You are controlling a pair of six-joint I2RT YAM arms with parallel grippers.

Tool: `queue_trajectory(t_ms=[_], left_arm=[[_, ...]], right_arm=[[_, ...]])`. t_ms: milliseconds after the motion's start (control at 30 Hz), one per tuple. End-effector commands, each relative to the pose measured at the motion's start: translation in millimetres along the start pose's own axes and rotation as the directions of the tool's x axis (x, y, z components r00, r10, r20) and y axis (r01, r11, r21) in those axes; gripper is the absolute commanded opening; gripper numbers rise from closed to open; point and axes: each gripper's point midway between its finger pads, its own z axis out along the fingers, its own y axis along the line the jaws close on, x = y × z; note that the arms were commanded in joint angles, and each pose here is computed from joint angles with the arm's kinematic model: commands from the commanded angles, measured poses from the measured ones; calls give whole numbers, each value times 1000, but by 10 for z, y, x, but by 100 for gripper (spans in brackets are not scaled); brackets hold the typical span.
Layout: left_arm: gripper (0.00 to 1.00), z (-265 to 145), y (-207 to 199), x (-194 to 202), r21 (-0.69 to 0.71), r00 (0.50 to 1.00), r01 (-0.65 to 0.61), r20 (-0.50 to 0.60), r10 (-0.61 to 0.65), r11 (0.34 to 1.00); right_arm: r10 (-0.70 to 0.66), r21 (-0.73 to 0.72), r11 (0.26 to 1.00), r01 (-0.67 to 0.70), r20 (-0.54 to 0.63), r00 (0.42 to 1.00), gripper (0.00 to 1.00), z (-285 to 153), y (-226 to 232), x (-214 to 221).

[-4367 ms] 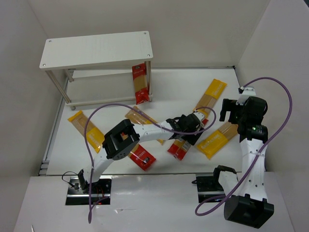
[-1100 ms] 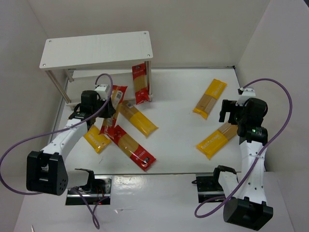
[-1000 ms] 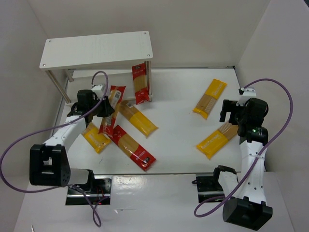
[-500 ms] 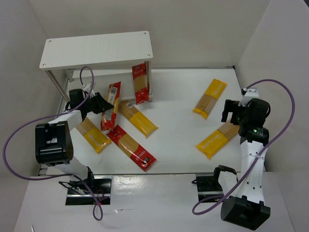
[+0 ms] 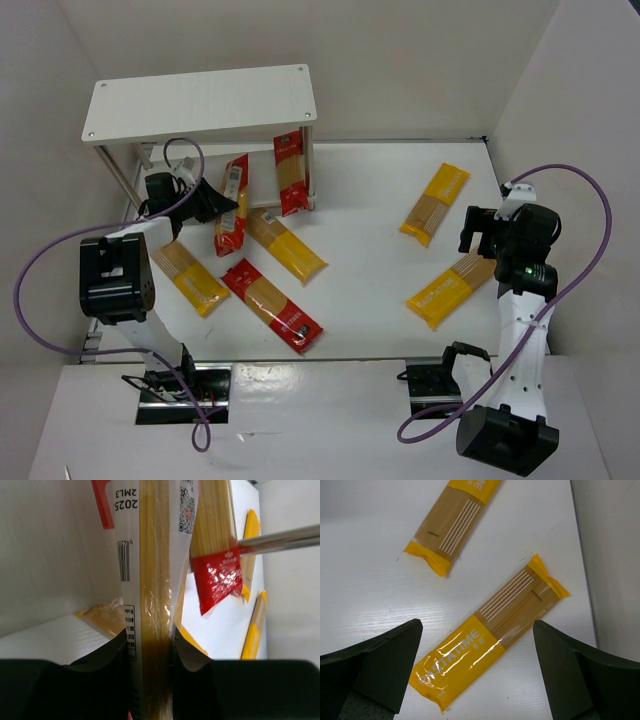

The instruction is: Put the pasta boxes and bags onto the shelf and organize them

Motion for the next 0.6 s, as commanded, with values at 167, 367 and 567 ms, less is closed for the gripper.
queue_trajectory(t_ms=[167, 367, 567], left_arm=[[0, 193, -679, -648, 187, 988, -110, 126, 88, 976], [0, 355, -824, -626, 210, 989, -117, 117, 94, 971], [0, 533, -867, -668, 196, 987, -115, 131, 90, 974]], right_arm=[[-22, 0, 1000, 22, 69, 997, 100, -32, -10, -153], [-31, 1, 1000, 31, 69, 997, 100, -32, -13, -153], [-33, 2, 999, 33, 78, 996, 100, -54, -11, -167]])
